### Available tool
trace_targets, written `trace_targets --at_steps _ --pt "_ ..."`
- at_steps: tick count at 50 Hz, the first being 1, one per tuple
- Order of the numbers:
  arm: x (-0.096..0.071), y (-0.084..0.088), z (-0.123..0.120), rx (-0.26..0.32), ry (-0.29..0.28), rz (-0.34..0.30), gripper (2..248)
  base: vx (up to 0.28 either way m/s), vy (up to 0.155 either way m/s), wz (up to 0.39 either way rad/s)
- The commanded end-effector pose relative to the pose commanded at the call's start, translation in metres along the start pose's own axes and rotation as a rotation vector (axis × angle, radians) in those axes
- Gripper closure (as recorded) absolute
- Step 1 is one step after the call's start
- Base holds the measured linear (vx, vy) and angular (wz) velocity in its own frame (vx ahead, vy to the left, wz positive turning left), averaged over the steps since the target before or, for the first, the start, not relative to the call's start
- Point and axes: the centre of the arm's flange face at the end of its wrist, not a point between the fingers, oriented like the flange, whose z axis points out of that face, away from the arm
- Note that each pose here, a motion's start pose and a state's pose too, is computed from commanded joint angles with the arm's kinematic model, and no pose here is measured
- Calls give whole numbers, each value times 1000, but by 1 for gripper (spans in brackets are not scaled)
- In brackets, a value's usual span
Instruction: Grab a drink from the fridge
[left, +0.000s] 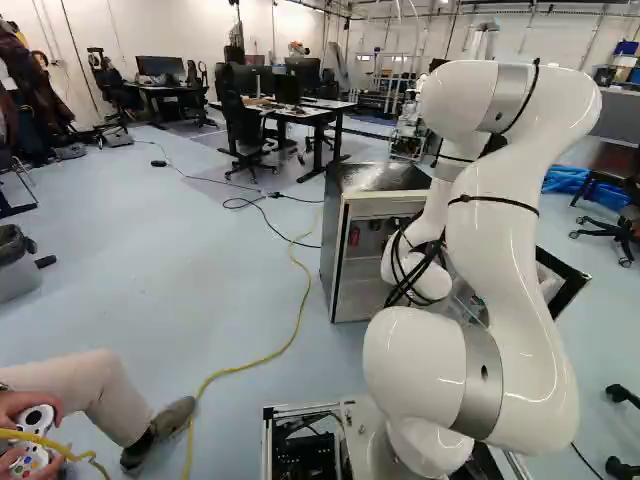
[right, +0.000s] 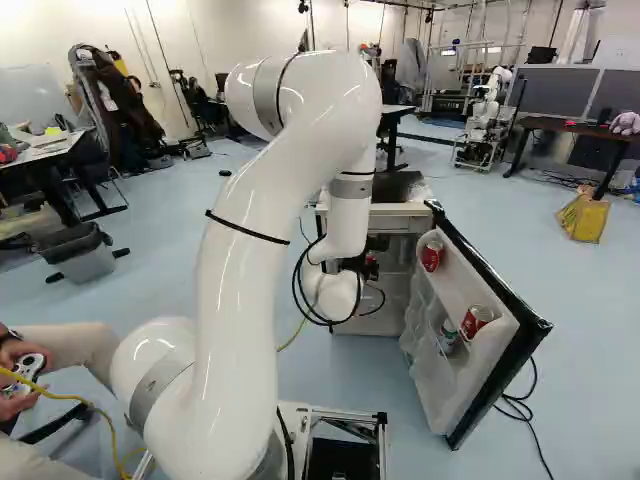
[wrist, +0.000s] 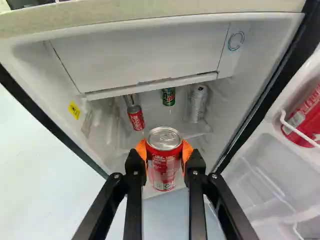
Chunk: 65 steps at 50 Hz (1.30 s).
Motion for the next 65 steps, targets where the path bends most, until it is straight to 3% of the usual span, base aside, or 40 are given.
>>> trace_targets --at_steps 29,65 --pt "13 -18 -73 3 1 -2 162 0 0 0" --pt "42 -23 -98 -2 70 -22 162 0 0 0"
